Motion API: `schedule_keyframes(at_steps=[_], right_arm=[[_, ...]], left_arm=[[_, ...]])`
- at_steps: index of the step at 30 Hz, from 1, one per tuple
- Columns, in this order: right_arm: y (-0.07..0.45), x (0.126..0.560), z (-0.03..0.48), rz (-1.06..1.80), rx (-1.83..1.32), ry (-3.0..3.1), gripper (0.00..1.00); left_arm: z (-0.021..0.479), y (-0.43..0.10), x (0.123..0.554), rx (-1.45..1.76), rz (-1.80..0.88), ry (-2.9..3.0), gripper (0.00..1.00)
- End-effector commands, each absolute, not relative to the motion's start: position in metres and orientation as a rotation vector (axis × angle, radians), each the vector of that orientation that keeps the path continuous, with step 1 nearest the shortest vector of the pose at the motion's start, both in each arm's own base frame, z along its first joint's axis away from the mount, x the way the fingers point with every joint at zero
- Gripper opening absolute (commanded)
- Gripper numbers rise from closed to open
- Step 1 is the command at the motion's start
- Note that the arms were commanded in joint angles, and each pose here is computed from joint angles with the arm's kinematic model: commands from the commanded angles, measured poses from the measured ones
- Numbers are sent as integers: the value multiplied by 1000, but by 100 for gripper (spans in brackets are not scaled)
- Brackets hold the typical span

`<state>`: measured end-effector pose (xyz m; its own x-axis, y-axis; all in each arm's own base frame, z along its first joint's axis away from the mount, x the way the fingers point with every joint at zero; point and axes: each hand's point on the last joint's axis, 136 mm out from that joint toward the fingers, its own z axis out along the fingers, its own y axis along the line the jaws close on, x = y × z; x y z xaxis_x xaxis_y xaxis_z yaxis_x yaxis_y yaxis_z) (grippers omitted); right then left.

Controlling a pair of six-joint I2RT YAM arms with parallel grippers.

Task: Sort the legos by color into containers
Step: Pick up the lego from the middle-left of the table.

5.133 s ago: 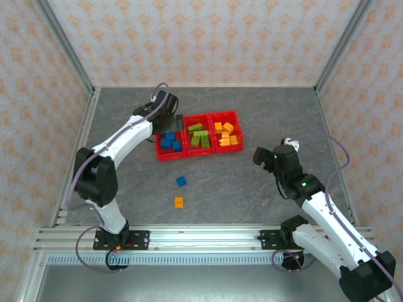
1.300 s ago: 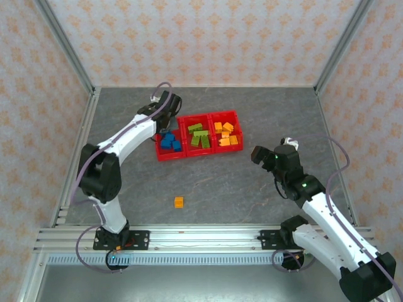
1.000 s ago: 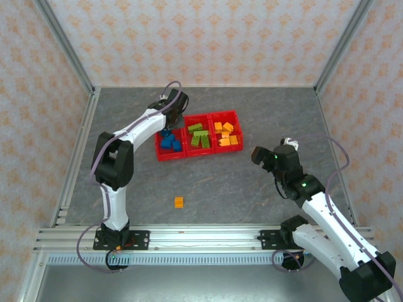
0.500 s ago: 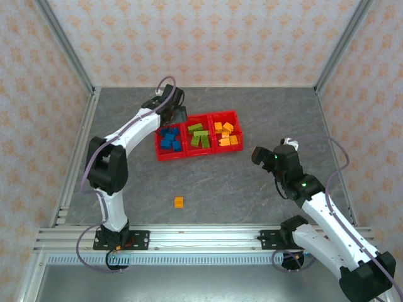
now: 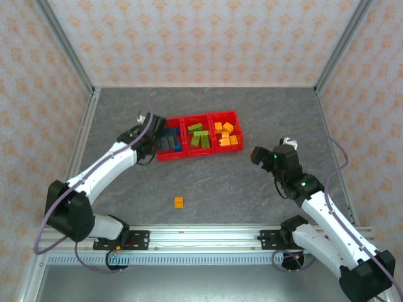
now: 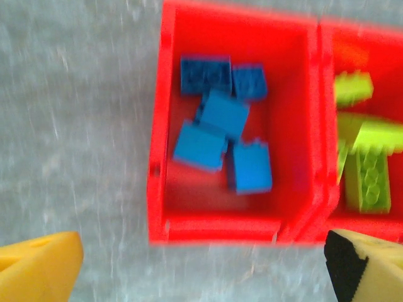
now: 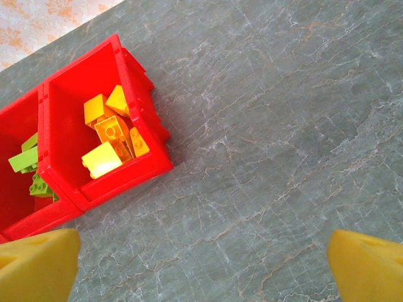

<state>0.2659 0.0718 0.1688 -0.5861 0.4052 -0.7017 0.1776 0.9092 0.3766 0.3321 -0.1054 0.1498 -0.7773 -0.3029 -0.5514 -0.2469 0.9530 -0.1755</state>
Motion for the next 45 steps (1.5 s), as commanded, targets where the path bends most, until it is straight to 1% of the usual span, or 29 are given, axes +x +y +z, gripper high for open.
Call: schedule_keyframes(at_steps=[1, 5, 7, 12, 15, 18, 22, 27, 29, 35, 39, 45], right_arm=[[74, 270, 170, 356, 423, 2189, 100], [77, 272, 170, 380, 428, 2187, 100], [79, 273, 170, 395, 430, 2185, 100], [82, 274, 167, 421, 439, 2184, 100], [84, 273, 166, 431, 440, 2192, 100], [87, 273, 163, 450, 437, 2201, 100], [89, 271, 158, 455, 424, 2224, 100], [88, 269, 158, 438, 410, 2236, 100], [88, 269, 158, 437, 412, 2235, 100], [90, 269, 159, 456, 417, 2240, 100], [87, 266, 161, 435, 413, 2243, 100], [84, 265, 163, 418, 410, 2239, 100]], left_arm=[[145, -121, 293, -382, -192, 2530, 99], [132, -135, 251, -343, -224, 2589, 98], [128, -141, 234, -331, -241, 2608, 96], [118, -164, 196, -273, -314, 2644, 94], [108, -184, 174, -207, -328, 2684, 95], [88, -195, 157, -179, -290, 2727, 99], [56, -196, 140, -197, -263, 2787, 99], [46, -185, 137, -239, -242, 2780, 99], [43, -184, 139, -243, -242, 2767, 96], [25, -198, 142, -178, -212, 2800, 85], [20, -199, 147, -159, -127, 2801, 72], [24, -196, 159, -189, -52, 2760, 70]])
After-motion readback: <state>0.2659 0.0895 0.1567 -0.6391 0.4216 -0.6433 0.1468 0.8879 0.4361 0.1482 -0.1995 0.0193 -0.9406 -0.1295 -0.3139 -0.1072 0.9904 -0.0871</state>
